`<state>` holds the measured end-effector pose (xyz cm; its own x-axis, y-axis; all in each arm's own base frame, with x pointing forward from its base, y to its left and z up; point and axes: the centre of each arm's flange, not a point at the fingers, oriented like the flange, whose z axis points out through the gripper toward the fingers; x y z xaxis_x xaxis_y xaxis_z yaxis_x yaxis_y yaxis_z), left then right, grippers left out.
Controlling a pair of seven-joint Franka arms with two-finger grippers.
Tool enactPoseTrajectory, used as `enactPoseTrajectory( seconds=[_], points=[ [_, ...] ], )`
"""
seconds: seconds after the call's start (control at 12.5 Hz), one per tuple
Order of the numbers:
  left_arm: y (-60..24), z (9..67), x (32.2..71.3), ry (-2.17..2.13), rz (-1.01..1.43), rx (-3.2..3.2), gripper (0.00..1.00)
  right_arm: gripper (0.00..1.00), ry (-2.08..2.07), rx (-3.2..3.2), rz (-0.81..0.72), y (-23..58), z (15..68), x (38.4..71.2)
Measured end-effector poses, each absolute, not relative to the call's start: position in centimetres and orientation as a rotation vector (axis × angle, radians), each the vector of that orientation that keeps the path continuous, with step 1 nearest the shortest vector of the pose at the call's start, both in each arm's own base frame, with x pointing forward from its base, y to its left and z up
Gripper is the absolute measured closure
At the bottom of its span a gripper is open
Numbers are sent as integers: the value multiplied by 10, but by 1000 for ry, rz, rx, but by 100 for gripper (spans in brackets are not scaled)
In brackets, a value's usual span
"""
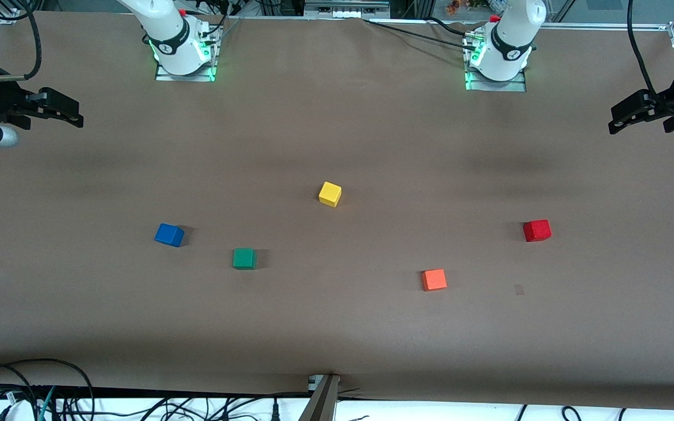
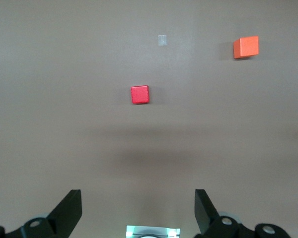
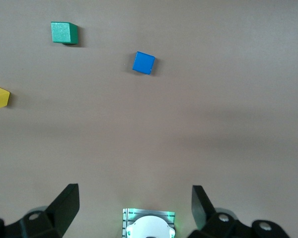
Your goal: Pass red block to right arm, stack on blue
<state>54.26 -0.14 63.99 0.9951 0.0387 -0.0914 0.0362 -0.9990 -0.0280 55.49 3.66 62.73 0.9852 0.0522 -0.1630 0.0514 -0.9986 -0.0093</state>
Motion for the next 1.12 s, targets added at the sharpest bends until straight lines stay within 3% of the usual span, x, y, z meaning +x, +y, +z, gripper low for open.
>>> enactPoseTrajectory(
  seconds=[1.12],
  points=[
    [3,634,534,-71,252,-3103,0,0,-81,-3125,257,37,627,555]
  ],
)
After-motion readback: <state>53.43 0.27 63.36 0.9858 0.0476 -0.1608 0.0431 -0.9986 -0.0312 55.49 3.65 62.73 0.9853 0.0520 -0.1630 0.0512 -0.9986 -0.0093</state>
